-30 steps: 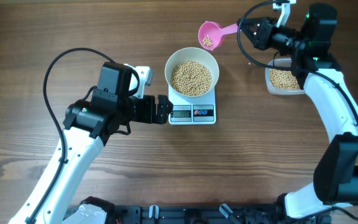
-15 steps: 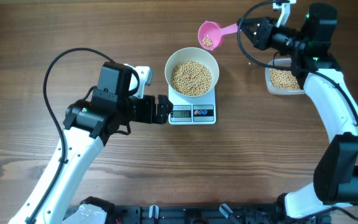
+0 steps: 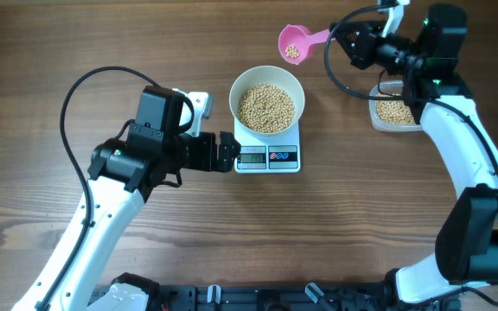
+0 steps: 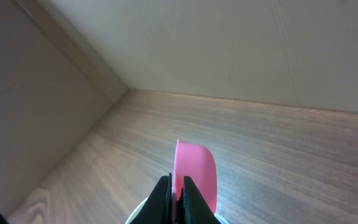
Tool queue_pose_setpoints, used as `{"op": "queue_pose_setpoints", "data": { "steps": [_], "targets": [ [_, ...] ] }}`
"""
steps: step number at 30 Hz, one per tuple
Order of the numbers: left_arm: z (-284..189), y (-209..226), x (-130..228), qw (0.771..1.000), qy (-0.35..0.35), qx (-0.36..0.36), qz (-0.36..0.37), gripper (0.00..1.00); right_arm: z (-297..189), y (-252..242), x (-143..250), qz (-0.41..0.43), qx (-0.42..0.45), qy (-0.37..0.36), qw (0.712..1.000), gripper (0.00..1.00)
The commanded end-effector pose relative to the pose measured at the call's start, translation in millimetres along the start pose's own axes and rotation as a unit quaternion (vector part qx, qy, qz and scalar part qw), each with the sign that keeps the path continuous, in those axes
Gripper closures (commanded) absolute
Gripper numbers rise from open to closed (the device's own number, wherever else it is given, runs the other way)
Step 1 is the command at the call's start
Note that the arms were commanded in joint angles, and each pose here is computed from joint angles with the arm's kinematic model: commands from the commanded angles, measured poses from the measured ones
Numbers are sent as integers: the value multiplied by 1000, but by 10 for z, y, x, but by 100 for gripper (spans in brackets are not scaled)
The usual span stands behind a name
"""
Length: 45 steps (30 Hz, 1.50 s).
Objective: Scoop item into bowl and weigh 150g on scale
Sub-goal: 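Lower the pink scoop into the bowl and tilt it to pour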
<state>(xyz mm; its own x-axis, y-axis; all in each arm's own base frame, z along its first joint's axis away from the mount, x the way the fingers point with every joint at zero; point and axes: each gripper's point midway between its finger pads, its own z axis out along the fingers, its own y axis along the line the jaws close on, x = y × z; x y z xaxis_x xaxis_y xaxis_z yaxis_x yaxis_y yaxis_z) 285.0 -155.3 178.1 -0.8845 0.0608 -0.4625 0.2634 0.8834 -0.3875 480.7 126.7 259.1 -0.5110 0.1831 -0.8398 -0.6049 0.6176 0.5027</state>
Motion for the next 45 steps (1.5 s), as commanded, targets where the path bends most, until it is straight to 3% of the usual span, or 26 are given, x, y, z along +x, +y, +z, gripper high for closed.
{"op": "queue_pose_setpoints", "data": {
  "steps": [1, 9, 15, 36, 45],
  "targets": [
    [22, -21, 29, 1000, 5, 6, 9, 0, 18, 113, -56, -34, 1, -7, 999, 96],
    [22, -21, 29, 1000, 5, 6, 9, 0, 167, 463, 140, -43, -64, 28, 997, 96],
    [22, -21, 29, 1000, 5, 6, 9, 0, 228, 354, 407, -74, -24, 70, 995, 96],
    [22, -21, 29, 1000, 5, 6, 9, 0, 425, 460, 670, -207, -6, 109, 972, 96],
    [22, -21, 29, 1000, 5, 6, 9, 0, 417, 404, 696, -220, 7, 116, 968, 96]
  ]
}}
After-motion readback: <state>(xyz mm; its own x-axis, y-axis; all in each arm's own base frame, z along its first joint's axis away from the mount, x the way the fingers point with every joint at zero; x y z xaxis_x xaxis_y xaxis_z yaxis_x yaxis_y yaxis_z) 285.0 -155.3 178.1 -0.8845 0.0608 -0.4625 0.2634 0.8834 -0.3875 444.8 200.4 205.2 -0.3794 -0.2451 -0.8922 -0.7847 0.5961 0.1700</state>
